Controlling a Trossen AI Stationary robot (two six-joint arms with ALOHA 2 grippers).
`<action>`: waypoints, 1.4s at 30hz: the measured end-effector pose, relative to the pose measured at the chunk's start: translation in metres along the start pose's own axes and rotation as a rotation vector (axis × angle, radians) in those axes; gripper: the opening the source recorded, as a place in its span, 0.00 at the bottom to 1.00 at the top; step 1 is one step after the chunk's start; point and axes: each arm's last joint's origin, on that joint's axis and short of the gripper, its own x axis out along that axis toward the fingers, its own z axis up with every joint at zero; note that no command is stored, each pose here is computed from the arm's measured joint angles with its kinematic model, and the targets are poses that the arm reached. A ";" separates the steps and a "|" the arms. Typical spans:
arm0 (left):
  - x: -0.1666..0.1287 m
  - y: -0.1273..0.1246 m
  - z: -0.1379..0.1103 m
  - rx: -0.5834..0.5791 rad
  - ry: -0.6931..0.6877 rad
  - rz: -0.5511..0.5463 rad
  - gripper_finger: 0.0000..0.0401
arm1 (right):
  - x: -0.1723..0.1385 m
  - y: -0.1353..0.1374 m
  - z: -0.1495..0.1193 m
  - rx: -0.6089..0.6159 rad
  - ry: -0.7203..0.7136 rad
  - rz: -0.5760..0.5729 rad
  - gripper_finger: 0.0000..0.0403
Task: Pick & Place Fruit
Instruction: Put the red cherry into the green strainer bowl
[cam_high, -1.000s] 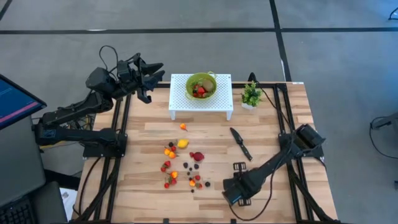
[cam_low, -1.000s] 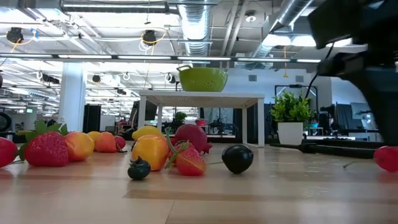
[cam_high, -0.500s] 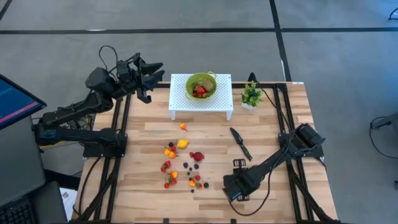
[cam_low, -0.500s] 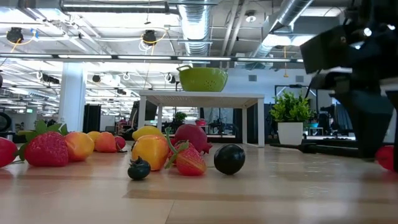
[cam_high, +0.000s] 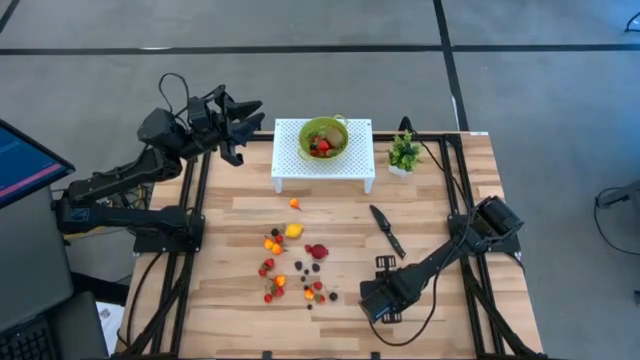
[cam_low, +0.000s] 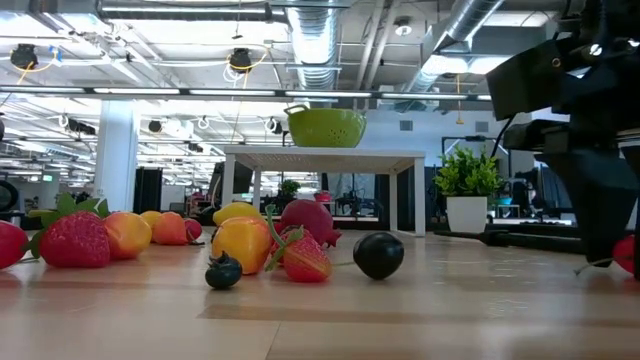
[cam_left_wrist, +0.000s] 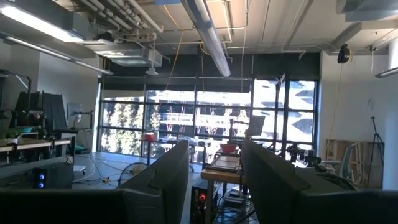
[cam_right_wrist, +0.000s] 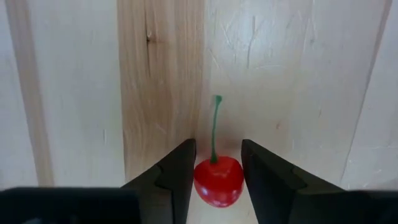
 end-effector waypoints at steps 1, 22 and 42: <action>0.000 0.000 0.000 0.000 0.000 0.000 0.35 | 0.000 0.000 0.000 0.001 0.001 0.000 0.31; 0.000 0.000 0.000 0.000 -0.001 0.000 0.35 | -0.007 0.002 0.007 -0.043 -0.006 0.040 0.01; 0.000 0.000 0.000 0.000 -0.001 0.000 0.35 | -0.013 -0.036 0.045 0.029 -0.143 0.104 0.00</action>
